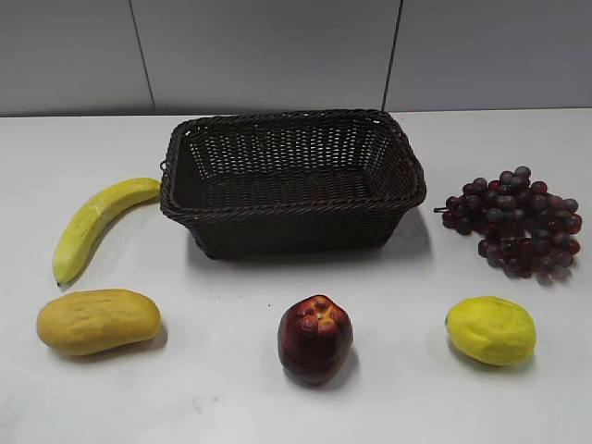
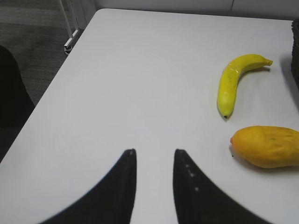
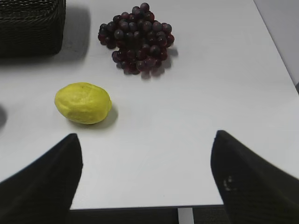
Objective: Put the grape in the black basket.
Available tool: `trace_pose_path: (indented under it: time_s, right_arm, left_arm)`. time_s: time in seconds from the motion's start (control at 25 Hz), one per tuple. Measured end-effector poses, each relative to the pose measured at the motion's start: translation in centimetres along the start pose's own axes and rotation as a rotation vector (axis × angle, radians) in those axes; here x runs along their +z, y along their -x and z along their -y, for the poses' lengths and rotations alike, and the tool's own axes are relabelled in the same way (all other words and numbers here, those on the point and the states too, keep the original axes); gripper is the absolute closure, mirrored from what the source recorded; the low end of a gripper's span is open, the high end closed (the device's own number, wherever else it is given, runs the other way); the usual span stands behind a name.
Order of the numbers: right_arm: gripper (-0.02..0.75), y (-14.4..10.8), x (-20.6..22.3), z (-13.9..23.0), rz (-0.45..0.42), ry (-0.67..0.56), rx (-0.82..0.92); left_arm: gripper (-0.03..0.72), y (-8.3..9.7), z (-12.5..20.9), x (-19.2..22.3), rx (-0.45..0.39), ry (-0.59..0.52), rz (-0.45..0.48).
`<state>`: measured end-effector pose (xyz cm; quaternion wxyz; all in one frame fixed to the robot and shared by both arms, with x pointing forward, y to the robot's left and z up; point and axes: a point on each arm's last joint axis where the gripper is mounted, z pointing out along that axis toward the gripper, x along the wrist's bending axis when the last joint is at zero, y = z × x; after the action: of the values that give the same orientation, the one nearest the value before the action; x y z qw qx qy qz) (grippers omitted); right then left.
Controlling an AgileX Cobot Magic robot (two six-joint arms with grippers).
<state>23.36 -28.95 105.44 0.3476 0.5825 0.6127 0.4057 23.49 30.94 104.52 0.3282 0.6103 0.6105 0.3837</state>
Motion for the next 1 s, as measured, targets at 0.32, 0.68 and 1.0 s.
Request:
trace_pose_path:
  time_s: [0.32, 0.68, 1.0]
  right_arm:
    - [0.085, 0.0, 0.0, 0.0, 0.001, 0.000, 0.000]
    - [0.095, 0.3, 2.6, -3.3, 0.007, -0.138, 0.016]
    - [0.106, 0.9, 8.2, -8.3, 0.013, -0.375, 0.035]
  left_arm:
    - [0.472, 0.0, 0.0, 0.0, 0.000, 0.000, 0.000]
    - [0.472, 0.0, 0.0, 0.0, 0.000, 0.000, 0.000]
    - [0.472, 0.0, 0.0, 0.0, 0.000, 0.000, 0.000]
